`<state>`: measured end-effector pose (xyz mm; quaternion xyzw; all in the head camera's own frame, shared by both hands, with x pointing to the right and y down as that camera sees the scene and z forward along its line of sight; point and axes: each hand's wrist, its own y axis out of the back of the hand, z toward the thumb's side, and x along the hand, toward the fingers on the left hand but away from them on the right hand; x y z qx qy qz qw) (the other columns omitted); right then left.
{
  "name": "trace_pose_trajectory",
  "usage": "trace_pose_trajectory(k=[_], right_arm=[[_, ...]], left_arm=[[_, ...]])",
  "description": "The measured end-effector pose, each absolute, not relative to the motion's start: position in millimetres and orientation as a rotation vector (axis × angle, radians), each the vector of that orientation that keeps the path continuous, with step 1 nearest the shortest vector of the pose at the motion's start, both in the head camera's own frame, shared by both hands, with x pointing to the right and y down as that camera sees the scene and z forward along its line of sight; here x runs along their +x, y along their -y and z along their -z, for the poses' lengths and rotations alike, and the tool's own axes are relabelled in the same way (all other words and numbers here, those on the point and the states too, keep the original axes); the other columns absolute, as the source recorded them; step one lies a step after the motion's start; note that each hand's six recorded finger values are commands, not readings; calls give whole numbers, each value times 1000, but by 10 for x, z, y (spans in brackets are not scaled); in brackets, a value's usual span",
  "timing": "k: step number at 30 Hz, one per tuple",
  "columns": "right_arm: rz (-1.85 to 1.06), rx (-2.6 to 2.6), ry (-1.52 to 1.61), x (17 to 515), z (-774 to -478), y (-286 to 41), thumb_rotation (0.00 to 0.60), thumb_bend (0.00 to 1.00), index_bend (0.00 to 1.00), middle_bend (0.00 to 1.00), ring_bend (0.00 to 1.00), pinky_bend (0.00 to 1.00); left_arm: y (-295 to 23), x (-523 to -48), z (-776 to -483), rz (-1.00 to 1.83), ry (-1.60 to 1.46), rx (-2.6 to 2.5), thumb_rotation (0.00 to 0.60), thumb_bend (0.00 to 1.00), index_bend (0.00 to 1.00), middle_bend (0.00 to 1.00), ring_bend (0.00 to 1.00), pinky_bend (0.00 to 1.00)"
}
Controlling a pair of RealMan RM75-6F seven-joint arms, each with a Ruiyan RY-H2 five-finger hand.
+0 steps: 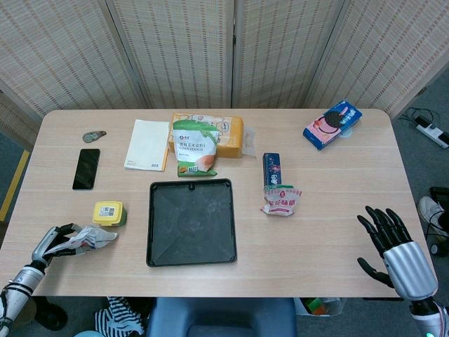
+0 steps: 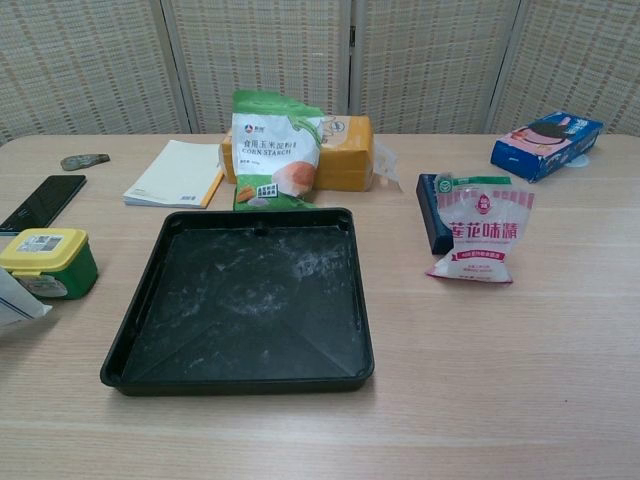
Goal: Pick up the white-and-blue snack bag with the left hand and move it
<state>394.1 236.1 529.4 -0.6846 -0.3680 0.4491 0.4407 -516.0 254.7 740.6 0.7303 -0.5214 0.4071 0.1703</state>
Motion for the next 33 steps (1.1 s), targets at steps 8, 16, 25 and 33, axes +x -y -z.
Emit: trace_pose_trajectory(k=[8,16,25,33], right_arm=[[-1119,-1704,907,3937,-5313,-2355,600,263,0,0,0,0],[-1127,-1710,886,3902,-5357,-2367,600,262,0,0,0,0],[-1123,-1718,872,3884,-5357,-2396,600,262,0,0,0,0],[-1123,-1719,871,3882,-5356,-2401,600,262,0,0,0,0]], left_arm=[[-2542,-5114,-7206,-1107,1446,2106,600,152,777,829,1000,1000],[-2538,-4933,-7090,-1298,1357,2182,600,153,796,853,1000,1000],[-2348,-4503,-6741,-1518,1327,2240,600,152,811,868,1000,1000],[-1890,-4481,-6507,-1678,1366,2176,600,153,819,880,1000,1000]])
